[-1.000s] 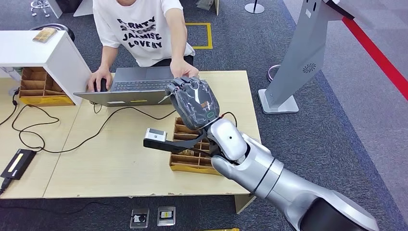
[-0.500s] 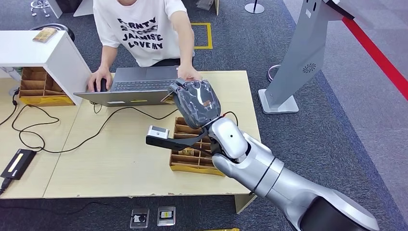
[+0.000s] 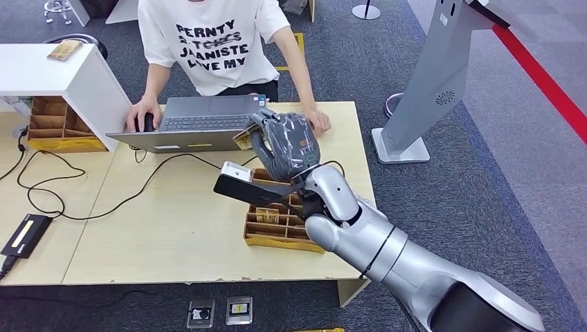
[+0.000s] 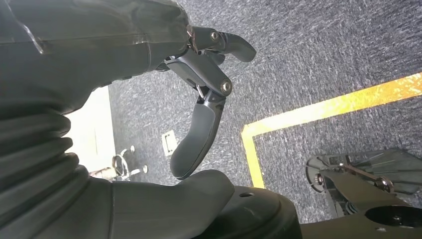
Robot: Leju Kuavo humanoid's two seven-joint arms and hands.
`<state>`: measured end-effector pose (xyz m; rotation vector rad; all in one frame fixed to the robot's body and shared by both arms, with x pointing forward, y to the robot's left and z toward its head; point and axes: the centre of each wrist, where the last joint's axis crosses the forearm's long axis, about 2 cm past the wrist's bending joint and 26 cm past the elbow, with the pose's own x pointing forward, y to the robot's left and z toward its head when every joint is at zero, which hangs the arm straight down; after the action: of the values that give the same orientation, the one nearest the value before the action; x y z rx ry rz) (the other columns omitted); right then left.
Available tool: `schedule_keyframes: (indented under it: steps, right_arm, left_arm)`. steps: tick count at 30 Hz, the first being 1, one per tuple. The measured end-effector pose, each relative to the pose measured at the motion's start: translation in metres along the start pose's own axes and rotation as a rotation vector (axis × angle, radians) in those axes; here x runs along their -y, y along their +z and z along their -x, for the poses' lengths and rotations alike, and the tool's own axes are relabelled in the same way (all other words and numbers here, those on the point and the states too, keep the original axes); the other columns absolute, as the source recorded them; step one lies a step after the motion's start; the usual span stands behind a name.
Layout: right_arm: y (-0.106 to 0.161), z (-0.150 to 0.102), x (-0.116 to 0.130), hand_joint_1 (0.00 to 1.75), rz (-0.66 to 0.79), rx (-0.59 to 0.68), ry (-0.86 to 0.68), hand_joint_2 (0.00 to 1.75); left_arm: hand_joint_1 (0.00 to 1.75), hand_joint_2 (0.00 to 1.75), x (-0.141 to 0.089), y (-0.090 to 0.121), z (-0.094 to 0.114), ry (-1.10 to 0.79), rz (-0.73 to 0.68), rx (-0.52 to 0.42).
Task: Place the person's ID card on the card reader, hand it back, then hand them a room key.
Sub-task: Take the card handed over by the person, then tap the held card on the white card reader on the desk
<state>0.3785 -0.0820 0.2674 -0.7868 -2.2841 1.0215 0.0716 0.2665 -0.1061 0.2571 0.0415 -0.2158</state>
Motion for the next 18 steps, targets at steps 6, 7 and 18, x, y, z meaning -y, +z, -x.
schedule_keyframes:
  steps: [6, 7, 18]
  right_arm:
    - [-0.004, -0.003, 0.009, 1.75, 0.05, -0.037, -0.097, 1.75]
    - [-0.005, -0.003, 0.011, 1.75, 0.062, -0.043, -0.109, 1.75]
    - [-0.005, -0.005, 0.033, 1.75, 0.187, -0.094, -0.238, 1.75]
  left_arm:
    - [0.0, 1.75, 0.0, 0.0, 0.0, 0.003, 0.001, -0.002]
    - [0.0, 1.75, 0.0, 0.0, 0.0, 0.003, 0.001, -0.002]
    - [0.0, 1.75, 0.0, 0.0, 0.001, 0.005, 0.004, -0.005]
